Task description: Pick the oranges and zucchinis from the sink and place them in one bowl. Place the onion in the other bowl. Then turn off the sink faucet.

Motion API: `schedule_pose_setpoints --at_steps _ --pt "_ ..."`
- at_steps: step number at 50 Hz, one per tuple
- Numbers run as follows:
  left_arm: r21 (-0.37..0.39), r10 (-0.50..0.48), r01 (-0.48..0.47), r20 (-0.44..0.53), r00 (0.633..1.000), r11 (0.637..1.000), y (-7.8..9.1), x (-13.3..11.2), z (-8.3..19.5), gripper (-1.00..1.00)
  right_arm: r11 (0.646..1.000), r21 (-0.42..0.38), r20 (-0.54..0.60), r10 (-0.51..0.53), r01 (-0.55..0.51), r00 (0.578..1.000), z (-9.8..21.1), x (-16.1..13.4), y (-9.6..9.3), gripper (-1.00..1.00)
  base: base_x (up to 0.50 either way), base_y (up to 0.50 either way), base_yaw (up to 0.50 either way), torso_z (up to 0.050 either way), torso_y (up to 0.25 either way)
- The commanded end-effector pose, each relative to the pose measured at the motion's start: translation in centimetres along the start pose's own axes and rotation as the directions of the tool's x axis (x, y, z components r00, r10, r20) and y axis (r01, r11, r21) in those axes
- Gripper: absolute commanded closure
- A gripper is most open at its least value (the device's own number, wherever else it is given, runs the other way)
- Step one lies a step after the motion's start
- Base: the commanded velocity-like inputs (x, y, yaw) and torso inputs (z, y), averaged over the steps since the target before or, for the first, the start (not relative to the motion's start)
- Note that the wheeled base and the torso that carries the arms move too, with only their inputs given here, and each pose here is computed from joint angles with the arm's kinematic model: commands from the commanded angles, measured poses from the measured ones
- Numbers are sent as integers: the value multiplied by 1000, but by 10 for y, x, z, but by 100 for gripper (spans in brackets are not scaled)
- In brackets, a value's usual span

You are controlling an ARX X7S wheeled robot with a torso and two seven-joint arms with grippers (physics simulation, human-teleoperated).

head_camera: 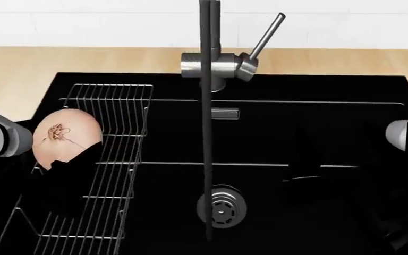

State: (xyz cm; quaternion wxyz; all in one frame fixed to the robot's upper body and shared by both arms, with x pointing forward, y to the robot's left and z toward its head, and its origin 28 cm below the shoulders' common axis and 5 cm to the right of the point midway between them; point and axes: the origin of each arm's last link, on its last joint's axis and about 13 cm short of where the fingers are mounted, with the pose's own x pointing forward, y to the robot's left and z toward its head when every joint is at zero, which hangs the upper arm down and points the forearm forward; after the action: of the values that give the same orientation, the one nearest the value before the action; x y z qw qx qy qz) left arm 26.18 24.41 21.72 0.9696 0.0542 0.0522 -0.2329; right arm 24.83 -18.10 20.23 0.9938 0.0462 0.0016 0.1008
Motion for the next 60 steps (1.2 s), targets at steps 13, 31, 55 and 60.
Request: schedule_pose_setpoints --at_steps 13,31,55,60 --pt "-53 3 -1 38 999 999 0 -3 2 100 1000 12 16 -1 1 1000 -2 -1 0 -100 0 500 0 0 0" --pt "-69 19 -16 46 999 997 3 -7 1 100 1000 12 14 -3 3 1000 -3 -1 0 -100 0 500 0 0 0" --pt "-78 23 -20 46 999 997 4 -7 1 100 1000 22 3 -1 1 1000 -5 -2 0 -100 0 500 0 0 0" --pt "-80 22 -19 45 999 997 4 -6 0 100 1000 25 3 -3 3 1000 -7 -2 0 -100 0 500 0 0 0"
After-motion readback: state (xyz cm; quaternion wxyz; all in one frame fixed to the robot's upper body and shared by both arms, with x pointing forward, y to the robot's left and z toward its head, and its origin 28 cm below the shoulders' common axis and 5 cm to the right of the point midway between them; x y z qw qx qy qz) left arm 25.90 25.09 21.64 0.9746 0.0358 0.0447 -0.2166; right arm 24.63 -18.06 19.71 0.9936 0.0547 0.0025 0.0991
